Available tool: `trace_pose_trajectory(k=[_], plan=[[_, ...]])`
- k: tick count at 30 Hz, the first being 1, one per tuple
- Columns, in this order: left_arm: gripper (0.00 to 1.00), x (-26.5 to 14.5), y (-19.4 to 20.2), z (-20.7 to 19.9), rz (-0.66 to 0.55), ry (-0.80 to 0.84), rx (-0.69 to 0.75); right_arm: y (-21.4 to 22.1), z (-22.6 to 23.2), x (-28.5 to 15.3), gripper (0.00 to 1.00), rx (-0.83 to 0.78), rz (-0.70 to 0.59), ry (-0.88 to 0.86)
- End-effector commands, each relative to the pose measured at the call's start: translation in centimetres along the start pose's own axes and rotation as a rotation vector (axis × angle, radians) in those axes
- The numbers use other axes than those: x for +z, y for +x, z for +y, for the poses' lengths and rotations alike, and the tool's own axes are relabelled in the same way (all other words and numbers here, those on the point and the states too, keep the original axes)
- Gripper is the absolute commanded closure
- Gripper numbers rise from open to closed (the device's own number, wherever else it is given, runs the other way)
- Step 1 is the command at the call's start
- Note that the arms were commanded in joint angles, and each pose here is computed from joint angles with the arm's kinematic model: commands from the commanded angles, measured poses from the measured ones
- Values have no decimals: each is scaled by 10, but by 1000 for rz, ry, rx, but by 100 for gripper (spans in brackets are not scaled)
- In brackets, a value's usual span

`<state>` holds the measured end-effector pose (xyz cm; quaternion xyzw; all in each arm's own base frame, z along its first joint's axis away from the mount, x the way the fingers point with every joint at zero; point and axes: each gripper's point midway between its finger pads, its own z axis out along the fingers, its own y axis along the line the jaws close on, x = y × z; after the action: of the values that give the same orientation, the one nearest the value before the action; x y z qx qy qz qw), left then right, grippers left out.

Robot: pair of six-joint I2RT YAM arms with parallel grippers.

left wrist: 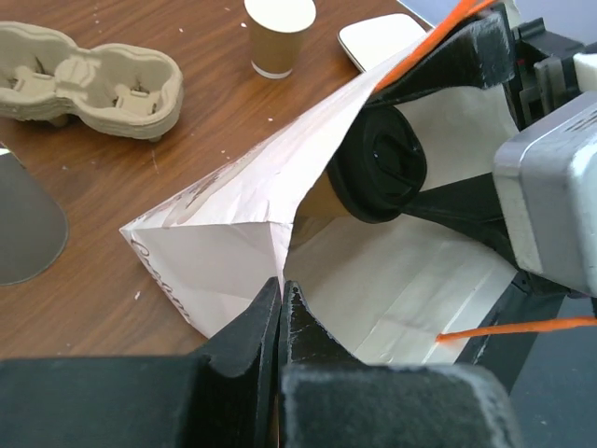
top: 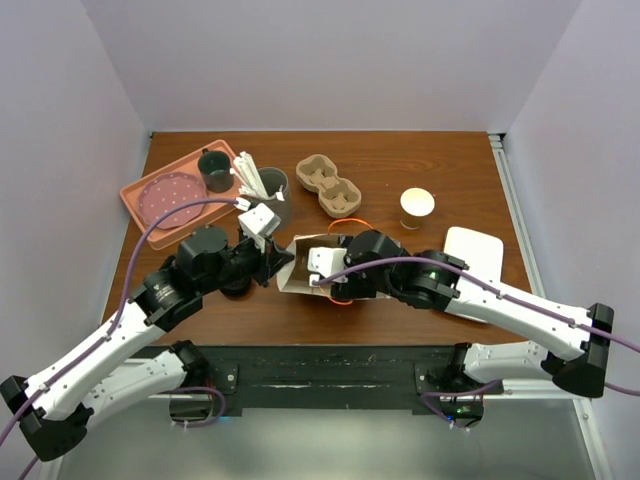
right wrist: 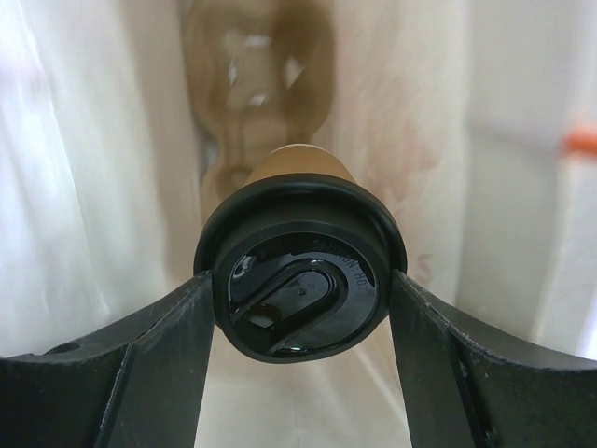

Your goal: Pack the takeout coffee

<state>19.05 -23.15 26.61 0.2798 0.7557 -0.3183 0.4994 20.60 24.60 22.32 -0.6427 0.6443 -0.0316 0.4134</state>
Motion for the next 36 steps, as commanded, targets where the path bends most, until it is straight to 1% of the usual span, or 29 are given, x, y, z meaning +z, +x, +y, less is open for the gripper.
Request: trace_pose_trajectory(k=[1,3,5,8,12,15,16,22,25,29,32,36], plan=[[100,-3,-21,7,-101,-29,65,10,-10,-23,73,-19,27,25],[100,-4,-27,9,-140,-38,87,18,-6,-23,72,-54,47,9],[100,-3,-27,8,-145,-33,98,23,-10,-21,74,-85,86,26],[100,-4,-32,3,-160,-6,114,22,-9,-17,74,-107,85,27],[100,-6,-42,0,-191,12,189,18,-8,-7,74,-131,96,13],[100,-6,-46,-4,-194,32,213,13,-7,0,74,-145,99,-5],[100,-7,-47,-5,-195,38,216,13,-10,2,75,-141,109,12],[100,-8,-44,-10,-180,70,239,-6,-22,17,76,-94,59,87],[100,-8,-43,-8,-172,64,236,-1,-15,26,76,-100,53,86],[100,-8,-43,-9,-168,64,233,-4,-15,32,75,-82,21,101],[100,-6,-40,-8,-158,64,227,3,-9,38,75,-85,27,87],[100,-5,-38,-6,-149,58,234,14,-22,40,76,-37,40,131]])
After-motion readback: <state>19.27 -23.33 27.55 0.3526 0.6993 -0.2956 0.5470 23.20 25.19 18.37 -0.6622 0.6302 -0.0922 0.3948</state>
